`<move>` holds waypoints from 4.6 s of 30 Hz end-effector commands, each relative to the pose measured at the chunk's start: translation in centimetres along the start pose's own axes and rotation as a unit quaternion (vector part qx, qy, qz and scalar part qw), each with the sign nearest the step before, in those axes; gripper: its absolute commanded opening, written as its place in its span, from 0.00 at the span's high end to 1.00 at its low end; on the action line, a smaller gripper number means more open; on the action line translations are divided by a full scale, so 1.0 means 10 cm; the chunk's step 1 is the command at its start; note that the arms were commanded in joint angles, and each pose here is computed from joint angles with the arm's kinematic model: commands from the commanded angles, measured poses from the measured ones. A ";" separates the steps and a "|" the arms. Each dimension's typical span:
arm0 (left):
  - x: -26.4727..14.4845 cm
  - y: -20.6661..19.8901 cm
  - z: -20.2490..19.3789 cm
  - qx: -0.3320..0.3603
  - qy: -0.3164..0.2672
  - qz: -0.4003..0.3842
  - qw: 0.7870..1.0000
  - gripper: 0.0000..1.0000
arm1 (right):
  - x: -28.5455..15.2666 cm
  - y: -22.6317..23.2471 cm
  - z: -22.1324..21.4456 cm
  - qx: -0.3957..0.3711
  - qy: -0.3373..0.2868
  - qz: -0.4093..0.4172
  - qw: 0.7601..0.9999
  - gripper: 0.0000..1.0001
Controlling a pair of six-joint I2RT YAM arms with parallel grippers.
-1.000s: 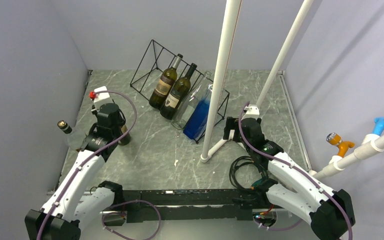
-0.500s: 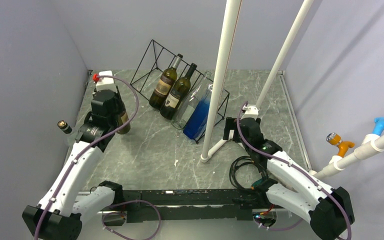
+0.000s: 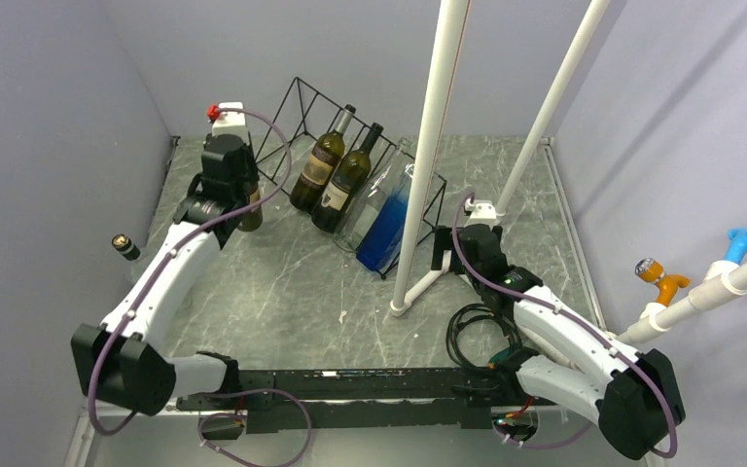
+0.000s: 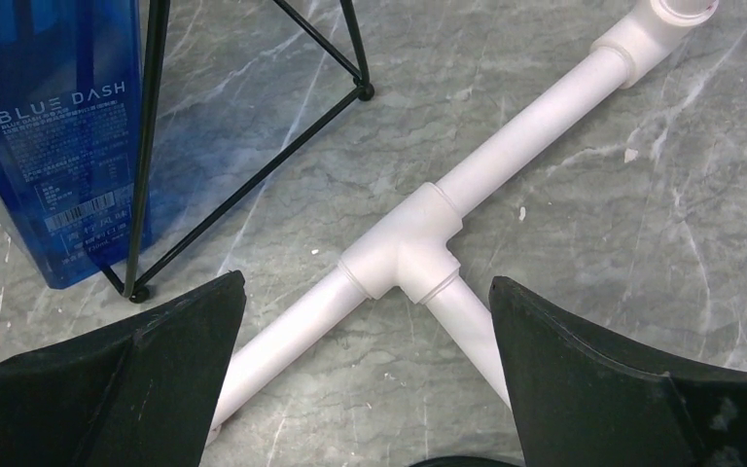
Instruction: Put the wine bottle on the wine rack
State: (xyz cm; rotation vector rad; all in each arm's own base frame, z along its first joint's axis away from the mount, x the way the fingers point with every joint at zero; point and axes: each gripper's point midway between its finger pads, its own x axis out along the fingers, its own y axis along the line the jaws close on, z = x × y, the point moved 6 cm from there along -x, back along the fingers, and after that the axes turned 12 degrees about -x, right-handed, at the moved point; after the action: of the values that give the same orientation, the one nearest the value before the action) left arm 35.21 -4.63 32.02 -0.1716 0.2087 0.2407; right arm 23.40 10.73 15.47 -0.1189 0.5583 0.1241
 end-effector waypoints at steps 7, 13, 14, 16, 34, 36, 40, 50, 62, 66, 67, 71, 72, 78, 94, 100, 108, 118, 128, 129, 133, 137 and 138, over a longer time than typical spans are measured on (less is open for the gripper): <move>0.45 -0.50 0.81 -0.050 -0.120 -0.054 0.990 1.00 | 0.05 -0.01 0.31 -0.007 -0.039 -0.012 0.999 0.00; 0.82 -0.69 0.77 -0.037 -0.115 -0.056 0.991 1.00 | 0.05 -0.03 0.29 -0.009 -0.040 -0.016 0.999 0.00; 0.88 -0.71 0.75 -0.036 -0.112 -0.055 0.991 1.00 | 0.05 -0.04 0.28 -0.008 -0.039 -0.018 0.999 0.00; 0.97 -0.77 0.72 -0.036 -0.107 -0.059 0.992 1.00 | 0.05 -0.05 0.26 -0.007 -0.037 -0.019 0.999 0.00; 1.50 -1.04 0.17 0.047 -0.037 -0.062 0.996 1.00 | 0.10 -0.05 0.18 -0.010 -0.025 -0.018 0.999 0.00; 1.54 -1.06 0.10 0.069 -0.027 -0.058 0.996 1.00 | 0.10 -0.05 0.17 -0.010 -0.024 -0.018 0.999 0.00; 1.64 -1.11 -0.04 0.122 -0.001 -0.058 0.991 1.00 | 0.12 -0.05 0.15 -0.008 -0.023 -0.019 1.000 0.00; 1.84 -1.17 -0.43 0.249 0.070 -0.074 0.963 1.00 | 0.16 -0.06 0.18 0.020 -0.026 -0.025 0.999 0.00; 2.06 -1.29 -0.70 0.316 0.080 -0.091 0.941 1.00 | 0.05 -0.02 0.30 0.057 -0.112 0.013 0.992 0.00; 2.12 -1.32 -0.77 0.325 0.079 -0.101 0.937 1.00 | 0.06 -0.03 0.30 0.049 -0.100 0.007 0.994 0.00; 2.13 -1.33 -0.78 0.325 0.078 -0.104 0.937 1.00 | 0.07 -0.03 0.29 0.048 -0.095 0.006 0.994 0.00; 2.17 -1.34 -0.80 0.324 0.073 -0.098 0.938 0.83 | 0.10 0.01 0.27 0.049 -0.078 0.012 0.996 0.00; 2.18 -1.33 -0.81 0.324 0.071 -0.094 0.939 0.76 | 0.10 0.02 0.27 0.050 -0.077 0.014 0.996 0.00; 2.22 -1.36 -0.84 0.329 0.067 -0.103 0.936 0.47 | 0.11 0.02 0.26 0.045 -0.066 0.016 0.997 0.00; 1.88 -1.35 -0.26 0.309 0.040 -0.104 0.945 0.10 | 0.01 0.00 0.35 0.041 -0.066 0.015 0.997 0.00; 1.42 -1.25 0.40 0.276 0.000 -0.097 0.956 0.00 | -0.04 -0.02 0.39 0.039 -0.068 0.015 0.997 0.00; 0.43 -1.02 1.11 0.149 -0.015 -0.138 0.979 0.00 | -0.10 -0.03 0.38 0.049 -0.071 0.018 0.996 0.00; -1.06 -0.17 0.95 0.047 -0.030 -0.173 0.983 0.00 | -0.19 -0.09 0.43 0.052 -0.095 0.009 0.994 0.00; -2.05 1.53 0.56 -0.010 -0.123 0.273 0.954 0.00 | -0.23 -0.14 0.29 0.048 -0.113 0.007 0.992 0.00; -2.05 1.58 0.48 -0.018 -0.122 0.298 0.947 0.01 | -0.22 -0.13 0.28 0.047 -0.110 0.009 0.993 0.00; -1.91 1.54 0.20 -0.025 -0.077 0.329 0.941 0.00 | -0.20 -0.07 0.27 0.046 -0.102 0.027 0.993 0.00; -1.82 1.53 -0.10 -0.049 -0.021 0.395 0.917 0.01 | -0.21 -0.06 0.26 0.047 -0.099 0.035 0.993 0.00; -1.78 1.53 -0.14 -0.060 -0.025 0.413 0.909 0.01 | -0.22 -0.06 0.26 0.046 -0.099 0.034 0.993 0.00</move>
State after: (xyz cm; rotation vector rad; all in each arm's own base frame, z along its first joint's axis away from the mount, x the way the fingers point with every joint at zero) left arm 14.47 5.56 35.36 -0.1522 0.1596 0.8911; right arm 22.69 9.97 17.85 -0.0181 0.4170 0.1536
